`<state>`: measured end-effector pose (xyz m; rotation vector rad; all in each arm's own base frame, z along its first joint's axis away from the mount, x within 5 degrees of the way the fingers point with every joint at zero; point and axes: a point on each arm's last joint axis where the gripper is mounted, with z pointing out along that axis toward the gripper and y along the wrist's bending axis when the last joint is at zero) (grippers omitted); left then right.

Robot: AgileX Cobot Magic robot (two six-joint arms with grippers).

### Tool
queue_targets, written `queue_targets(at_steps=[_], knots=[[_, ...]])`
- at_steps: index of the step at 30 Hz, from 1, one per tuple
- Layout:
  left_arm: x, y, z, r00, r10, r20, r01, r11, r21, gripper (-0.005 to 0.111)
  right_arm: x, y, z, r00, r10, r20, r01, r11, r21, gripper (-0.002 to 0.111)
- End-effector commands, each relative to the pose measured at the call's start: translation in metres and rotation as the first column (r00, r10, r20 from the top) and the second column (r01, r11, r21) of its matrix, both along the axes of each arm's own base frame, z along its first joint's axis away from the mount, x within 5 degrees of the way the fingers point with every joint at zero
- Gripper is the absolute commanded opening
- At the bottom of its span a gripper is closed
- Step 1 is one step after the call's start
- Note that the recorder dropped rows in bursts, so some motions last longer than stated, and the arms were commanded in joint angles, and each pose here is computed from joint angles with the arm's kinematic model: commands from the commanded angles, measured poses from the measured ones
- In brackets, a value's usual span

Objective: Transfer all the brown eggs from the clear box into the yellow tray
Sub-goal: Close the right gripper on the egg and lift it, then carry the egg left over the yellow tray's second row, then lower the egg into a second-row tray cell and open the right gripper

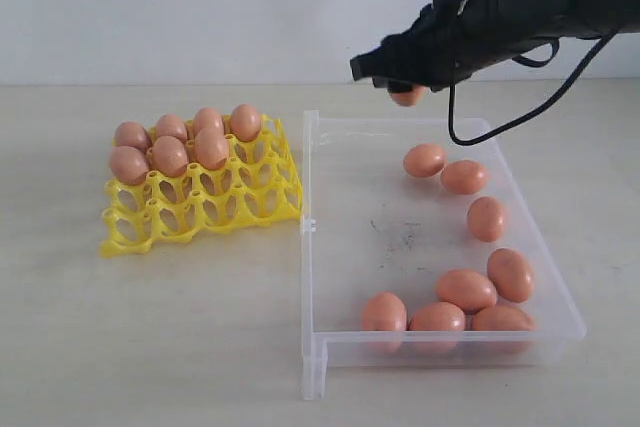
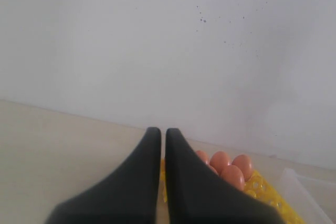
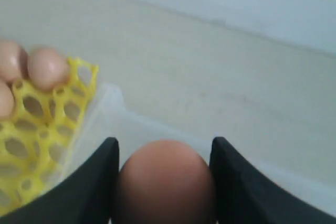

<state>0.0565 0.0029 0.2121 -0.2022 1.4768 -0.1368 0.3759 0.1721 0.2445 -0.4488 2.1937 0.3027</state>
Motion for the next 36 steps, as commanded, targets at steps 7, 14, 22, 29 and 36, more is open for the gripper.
queue_targets(at_steps=[7, 14, 22, 29, 36], knots=[[0.0, 0.0, 0.001, 1.0, -0.004, 0.005, 0.004, 1.0, 0.006, 0.004, -0.022, 0.054, -0.004, 0.873, 0.013, 0.487, -0.101, 0.983, 0.155, 0.0], [0.0, 0.0, 0.001, 1.0, -0.004, 0.005, 0.004, 1.0, 0.006, 0.004, -0.02, 0.073, -0.04, 0.808, 0.08, 0.583, -0.347, 0.865, 0.363, 0.0], [0.0, 0.0, 0.001, 1.0, -0.004, 0.005, 0.004, 1.0, 0.006, 0.004, 0.008, 0.097, -0.093, 0.804, 0.339, 0.489, -0.538, 0.765, 0.355, 0.0], [0.0, 0.0, 0.001, 1.0, -0.004, 0.005, 0.004, 1.0, 0.006, 0.004, 0.028, 0.114, -0.109, 0.818, 0.395, 0.418, -0.55, 0.749, 0.369, 0.0], [0.0, 0.0, 0.001, 1.0, -0.004, 0.005, 0.004, 1.0, 0.006, 0.004, 0.039, 0.118, -0.123, 0.836, 0.391, 0.385, -0.523, 0.78, 0.343, 0.0]])
